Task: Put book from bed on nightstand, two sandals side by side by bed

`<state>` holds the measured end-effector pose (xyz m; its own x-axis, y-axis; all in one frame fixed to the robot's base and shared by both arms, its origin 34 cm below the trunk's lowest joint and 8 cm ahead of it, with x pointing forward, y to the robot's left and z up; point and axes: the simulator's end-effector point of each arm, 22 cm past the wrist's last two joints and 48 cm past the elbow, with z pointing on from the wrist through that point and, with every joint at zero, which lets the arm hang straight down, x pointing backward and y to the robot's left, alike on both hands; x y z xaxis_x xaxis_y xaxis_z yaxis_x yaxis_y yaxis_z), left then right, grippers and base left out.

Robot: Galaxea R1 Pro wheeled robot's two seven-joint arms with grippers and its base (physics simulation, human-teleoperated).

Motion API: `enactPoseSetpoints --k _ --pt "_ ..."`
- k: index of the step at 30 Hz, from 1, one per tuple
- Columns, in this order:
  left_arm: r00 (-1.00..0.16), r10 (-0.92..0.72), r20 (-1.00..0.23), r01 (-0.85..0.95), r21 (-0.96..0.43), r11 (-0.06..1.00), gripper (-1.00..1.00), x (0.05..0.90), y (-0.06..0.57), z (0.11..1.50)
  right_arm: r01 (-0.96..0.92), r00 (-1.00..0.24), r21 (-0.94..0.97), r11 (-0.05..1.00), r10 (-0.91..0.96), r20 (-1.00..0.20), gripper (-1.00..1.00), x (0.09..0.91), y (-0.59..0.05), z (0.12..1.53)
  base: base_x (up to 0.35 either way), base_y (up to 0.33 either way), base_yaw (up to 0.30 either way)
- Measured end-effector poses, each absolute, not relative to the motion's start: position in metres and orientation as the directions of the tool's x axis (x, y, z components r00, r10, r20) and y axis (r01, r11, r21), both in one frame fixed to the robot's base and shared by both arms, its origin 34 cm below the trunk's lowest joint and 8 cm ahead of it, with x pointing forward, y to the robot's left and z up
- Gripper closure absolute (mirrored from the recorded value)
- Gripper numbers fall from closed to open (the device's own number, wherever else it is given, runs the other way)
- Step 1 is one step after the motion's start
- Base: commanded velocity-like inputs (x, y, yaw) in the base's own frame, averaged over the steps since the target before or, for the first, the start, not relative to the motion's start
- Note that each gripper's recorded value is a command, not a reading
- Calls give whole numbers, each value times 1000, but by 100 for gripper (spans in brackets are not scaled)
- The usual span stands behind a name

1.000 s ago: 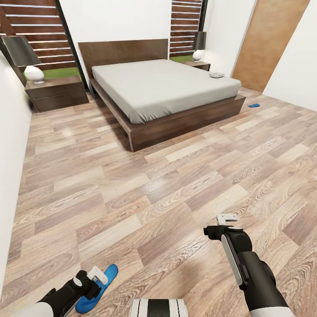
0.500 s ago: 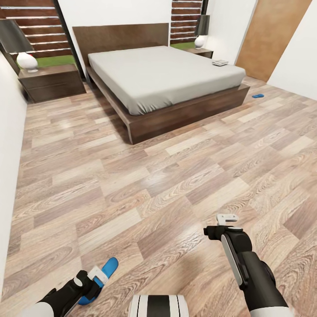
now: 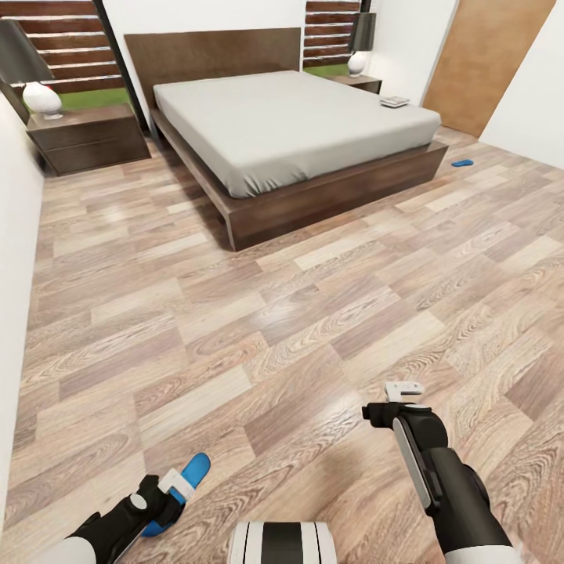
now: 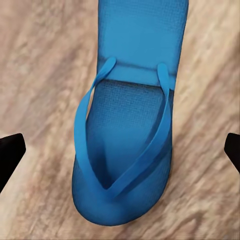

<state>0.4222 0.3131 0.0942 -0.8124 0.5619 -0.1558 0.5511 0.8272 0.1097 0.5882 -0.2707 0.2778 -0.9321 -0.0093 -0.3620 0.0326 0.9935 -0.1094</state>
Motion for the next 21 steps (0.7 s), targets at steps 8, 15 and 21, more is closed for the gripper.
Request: enactPoseSetpoints --k 8,15,21 --pt "-812 548 -198 536 116 836 -100 430 311 94 31 -934 -109 994 -10 -357 -100 587 -270 273 0 0 0" --pt "-816 548 -181 539 101 836 -100 419 310 84 28 -943 -110 994 -10 -331 -100 580 -270 258 0 0 0" --pt "-816 548 -185 539 101 836 -100 420 309 84 28 -943 -110 994 -11 -331 -100 580 -270 258 0 0 0"
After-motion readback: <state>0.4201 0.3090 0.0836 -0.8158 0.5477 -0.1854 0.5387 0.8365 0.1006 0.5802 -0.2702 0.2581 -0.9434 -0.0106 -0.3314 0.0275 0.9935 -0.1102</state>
